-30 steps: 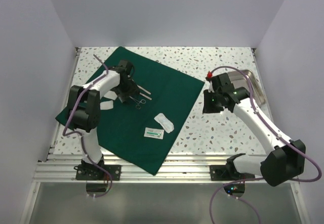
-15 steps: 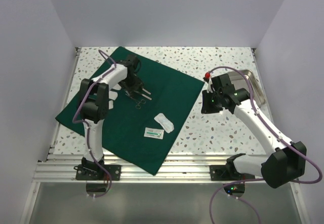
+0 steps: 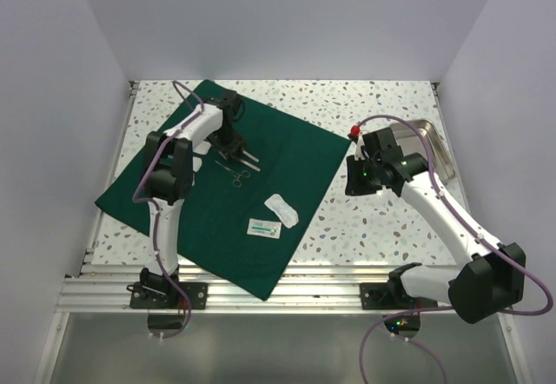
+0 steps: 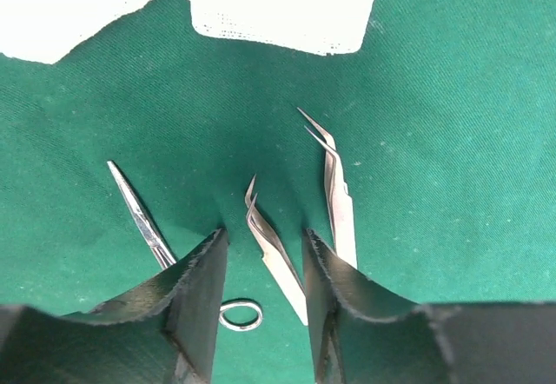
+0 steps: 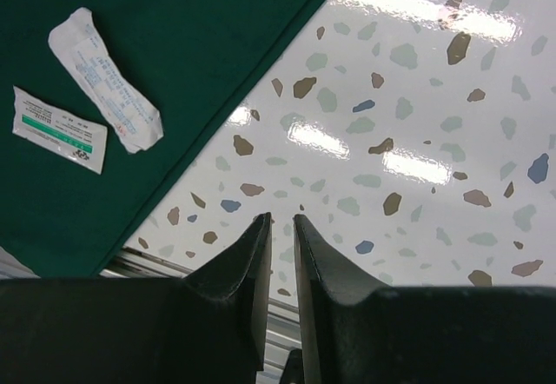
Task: Prepare the surgical pack
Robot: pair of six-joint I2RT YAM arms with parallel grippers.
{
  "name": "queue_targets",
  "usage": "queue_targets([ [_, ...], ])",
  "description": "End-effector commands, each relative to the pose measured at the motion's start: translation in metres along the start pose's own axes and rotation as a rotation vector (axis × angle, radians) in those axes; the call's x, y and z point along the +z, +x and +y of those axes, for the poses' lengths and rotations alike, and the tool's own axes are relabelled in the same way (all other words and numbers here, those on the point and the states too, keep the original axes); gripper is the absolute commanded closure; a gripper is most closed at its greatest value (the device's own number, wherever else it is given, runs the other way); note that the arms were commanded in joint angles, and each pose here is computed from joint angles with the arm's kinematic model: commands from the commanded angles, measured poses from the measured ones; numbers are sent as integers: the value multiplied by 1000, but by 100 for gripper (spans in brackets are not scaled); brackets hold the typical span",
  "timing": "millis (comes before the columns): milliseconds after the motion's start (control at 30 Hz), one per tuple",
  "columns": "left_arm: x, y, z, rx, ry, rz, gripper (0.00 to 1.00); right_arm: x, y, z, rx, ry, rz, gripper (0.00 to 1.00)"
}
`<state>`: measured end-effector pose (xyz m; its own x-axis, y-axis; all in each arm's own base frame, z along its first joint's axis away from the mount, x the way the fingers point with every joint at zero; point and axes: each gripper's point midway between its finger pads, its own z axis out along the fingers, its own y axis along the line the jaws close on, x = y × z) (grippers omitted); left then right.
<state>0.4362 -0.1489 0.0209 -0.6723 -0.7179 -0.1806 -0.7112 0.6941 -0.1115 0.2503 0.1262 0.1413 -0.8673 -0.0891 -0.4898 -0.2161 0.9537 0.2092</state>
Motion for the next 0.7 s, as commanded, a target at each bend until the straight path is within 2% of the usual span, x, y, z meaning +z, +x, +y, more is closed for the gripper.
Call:
queue_targets([
  [0,0,-5,-2,-9,-20,-17,59,-6,-9,5,-26,-25,-46,79],
  [100,1,-5,-3,-4,-22,-10,65,-6,-9,5,-26,-26,-42,79],
  [200,-4,-7,-5,17,-10,-17,75,-5,-10,6,-29,-28,-39,79],
  [233,-10,-9,-7,23,1,-25,82,-6,-12,7,-29,-32,-42,79],
  [300,-20,-11,-6,48,7,-33,90,-3,-14,8,-38,-39,-33,77],
  [333,-31,-13,-8,59,25,-43,98,-5,-18,13,-41,-61,-38,75],
  [467,-67,-20,-5,139,87,-96,100,-4,-28,34,-58,-170,-16,61],
  [500,-87,-24,-8,179,133,-134,100,-1,-32,40,-58,-194,1,57],
  [567,-97,-18,-3,232,173,-139,100,-1,-35,57,-55,-290,17,56],
  [600,-122,-23,-10,278,263,-185,100,-2,-44,67,-59,-335,-3,55],
  [633,-121,-10,-4,307,289,-149,100,2,-45,75,-56,-383,8,54],
  [667,-131,-10,-10,340,355,-171,100,-2,-46,92,-52,-467,19,53],
])
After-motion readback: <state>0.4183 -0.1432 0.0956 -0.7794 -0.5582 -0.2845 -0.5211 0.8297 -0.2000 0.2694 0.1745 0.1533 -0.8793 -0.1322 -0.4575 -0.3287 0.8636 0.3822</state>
